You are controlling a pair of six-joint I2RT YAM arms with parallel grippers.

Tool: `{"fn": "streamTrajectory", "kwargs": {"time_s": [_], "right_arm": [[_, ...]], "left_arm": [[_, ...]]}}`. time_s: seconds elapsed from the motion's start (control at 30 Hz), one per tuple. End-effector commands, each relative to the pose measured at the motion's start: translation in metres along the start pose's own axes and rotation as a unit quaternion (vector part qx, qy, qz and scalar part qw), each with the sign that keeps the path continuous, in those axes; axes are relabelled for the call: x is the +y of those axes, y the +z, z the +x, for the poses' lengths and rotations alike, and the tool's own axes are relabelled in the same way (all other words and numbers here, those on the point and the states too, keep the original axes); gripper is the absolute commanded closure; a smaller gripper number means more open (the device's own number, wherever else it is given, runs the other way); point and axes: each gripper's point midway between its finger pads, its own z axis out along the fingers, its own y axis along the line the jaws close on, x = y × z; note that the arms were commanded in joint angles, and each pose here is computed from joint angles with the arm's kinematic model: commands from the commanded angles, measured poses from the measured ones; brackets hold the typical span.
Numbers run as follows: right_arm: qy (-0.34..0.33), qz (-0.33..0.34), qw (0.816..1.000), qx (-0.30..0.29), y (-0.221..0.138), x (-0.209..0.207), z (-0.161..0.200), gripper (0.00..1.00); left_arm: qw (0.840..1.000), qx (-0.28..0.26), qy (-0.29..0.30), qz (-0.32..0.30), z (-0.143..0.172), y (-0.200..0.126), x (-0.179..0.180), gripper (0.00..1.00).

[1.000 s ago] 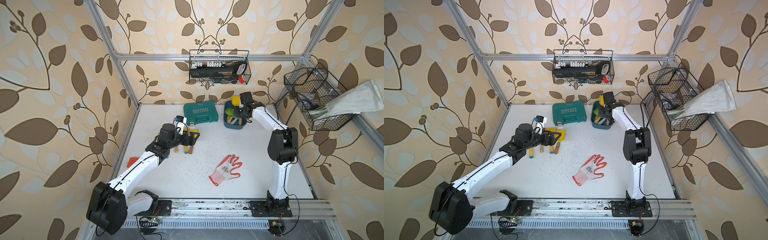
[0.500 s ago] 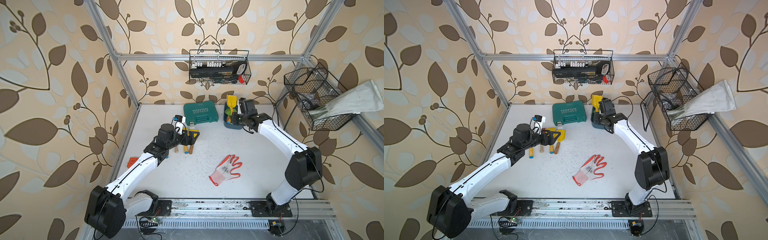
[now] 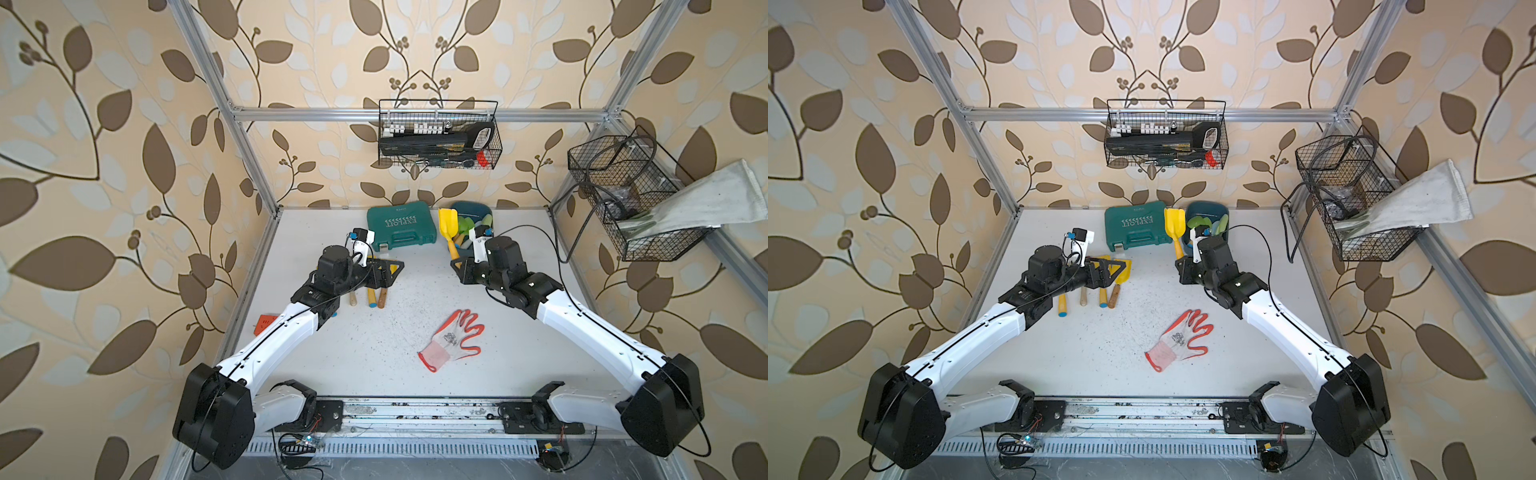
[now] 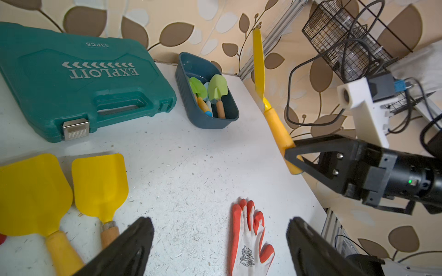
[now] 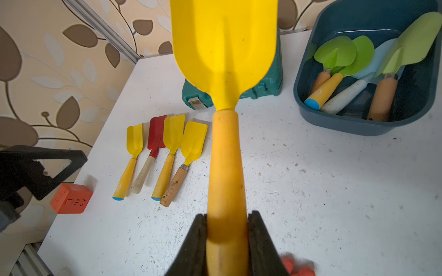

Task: Take the shovel out of the storage box
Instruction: Pick up the shovel from the storage box, then place the shovel at the center of the board.

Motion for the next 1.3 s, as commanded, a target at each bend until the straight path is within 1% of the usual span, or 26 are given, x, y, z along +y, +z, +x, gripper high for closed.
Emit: {"fn": "streamTrajectory", "kwargs": {"time_s": [0.0, 0.13, 0.27, 0.33, 0.4, 0.47, 0.63, 0.67, 0.73, 0.8, 0.9, 1.0, 1.13, 1.2, 1.27], "right_arm": [[0.002, -0.051, 0.998, -0.035, -0.009, 0.019, -0.007, 0.86], [-0.012, -0.067, 0.997, -0.033, -0.012, 0.028, 0.000, 0.86], [-0.016, -0.091, 0.995, -0.032, -0.014, 0.038, 0.002, 0.86], [-0.019, -0.102, 0.994, -0.034, -0.014, 0.044, 0.005, 0.86], [-0.025, -0.113, 0.993, -0.034, -0.014, 0.050, 0.007, 0.86], [-0.034, -0.121, 0.991, -0.034, -0.014, 0.057, 0.010, 0.86], [-0.048, -0.124, 0.990, -0.039, -0.009, 0.065, 0.020, 0.87], [-0.050, -0.127, 0.990, -0.038, -0.007, 0.068, 0.022, 0.88], [-0.056, -0.120, 0.991, -0.036, -0.003, 0.071, 0.028, 0.89], [-0.068, -0.114, 0.990, -0.039, 0.000, 0.078, 0.036, 0.89], [-0.082, -0.103, 0.990, -0.047, 0.000, 0.088, 0.044, 0.89], [-0.087, -0.097, 0.990, -0.053, -0.001, 0.095, 0.051, 0.88], [-0.098, -0.091, 0.989, -0.061, -0.003, 0.101, 0.053, 0.88], [-0.101, -0.093, 0.989, -0.063, -0.003, 0.103, 0.053, 0.88], [-0.102, -0.093, 0.988, -0.064, -0.004, 0.104, 0.054, 0.88]], "left_arm": [[0.999, -0.023, 0.009, 0.046, -0.012, 0.000, -0.023, 0.08], [0.998, -0.025, 0.008, 0.051, -0.014, 0.004, -0.026, 0.08], [0.999, 0.004, 0.008, 0.050, -0.011, 0.009, -0.032, 0.07], [0.999, 0.008, 0.023, 0.040, -0.009, 0.010, -0.032, 0.07], [0.999, -0.007, 0.038, 0.033, -0.009, 0.010, -0.029, 0.07], [0.999, -0.026, 0.030, 0.032, -0.009, 0.010, -0.026, 0.07], [0.997, -0.048, 0.020, 0.064, -0.005, 0.012, -0.032, 0.08], [0.996, -0.040, 0.016, 0.080, -0.004, 0.012, -0.038, 0.09], [0.996, -0.022, 0.012, 0.087, -0.001, 0.015, -0.045, 0.11], [0.995, -0.025, 0.016, 0.094, 0.000, 0.016, -0.050, 0.12], [0.995, -0.041, 0.017, 0.087, -0.001, 0.016, -0.047, 0.15], [0.994, -0.053, 0.020, 0.096, -0.001, 0.015, -0.050, 0.19], [0.993, -0.047, 0.019, 0.105, -0.002, 0.016, -0.056, 0.23], [0.993, -0.041, 0.018, 0.112, -0.002, 0.017, -0.060, 0.29], [0.993, -0.036, 0.015, 0.116, -0.002, 0.019, -0.063, 0.37]]}}
